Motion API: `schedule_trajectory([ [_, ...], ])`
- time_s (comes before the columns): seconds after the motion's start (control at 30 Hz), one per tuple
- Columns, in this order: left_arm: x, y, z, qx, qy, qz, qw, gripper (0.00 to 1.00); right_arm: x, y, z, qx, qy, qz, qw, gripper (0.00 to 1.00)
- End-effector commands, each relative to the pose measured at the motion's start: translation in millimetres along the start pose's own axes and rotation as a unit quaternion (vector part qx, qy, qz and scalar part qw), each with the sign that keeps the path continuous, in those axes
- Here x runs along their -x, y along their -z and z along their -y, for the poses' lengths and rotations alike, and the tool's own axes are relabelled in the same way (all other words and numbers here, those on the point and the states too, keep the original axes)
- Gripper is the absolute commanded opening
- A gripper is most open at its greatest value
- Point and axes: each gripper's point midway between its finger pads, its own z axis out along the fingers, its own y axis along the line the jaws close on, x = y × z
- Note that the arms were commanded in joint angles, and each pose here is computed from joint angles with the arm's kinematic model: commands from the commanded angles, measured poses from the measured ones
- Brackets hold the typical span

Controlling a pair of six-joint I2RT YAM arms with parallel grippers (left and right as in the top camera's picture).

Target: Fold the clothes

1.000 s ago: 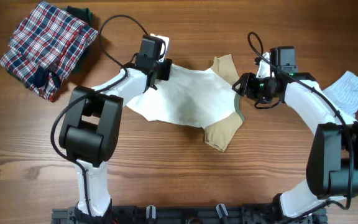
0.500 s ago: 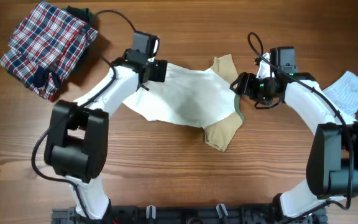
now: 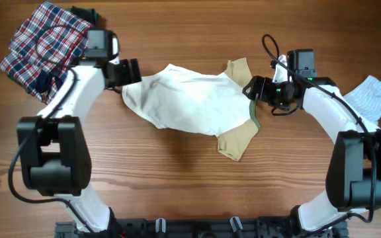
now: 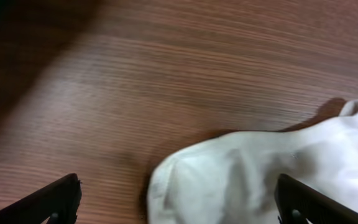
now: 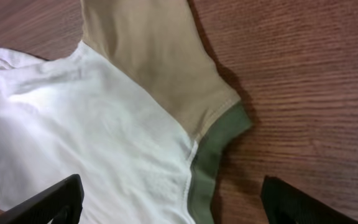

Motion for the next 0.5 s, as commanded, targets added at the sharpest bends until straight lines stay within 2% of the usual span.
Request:
schedule_trajectory([
  [0.0,3,9,3,-0.039,0.016,-0.002,0.999,1.00,9,-3,-2,-0.003,0.016,0.011,1.000,0.92],
  [0.17,6,9,4,-0.041,0.013,0.005,0.999,1.00,31,-2,-9,0.009,0.033,0.055,0.998,0.92],
  [0.27,11,9,5,-0.043,0.012,0.015,0.999,1.00,47,1,-14,0.019,0.045,0.087,0.995,0.90],
  [0.37,10,9,5,-0.043,0.012,0.014,0.999,1.00,64,4,-19,0.024,0.057,0.122,0.991,0.82],
  [0.47,12,9,6,-0.044,0.001,0.018,0.999,1.00,75,7,-20,0.021,0.061,0.146,0.987,0.83],
])
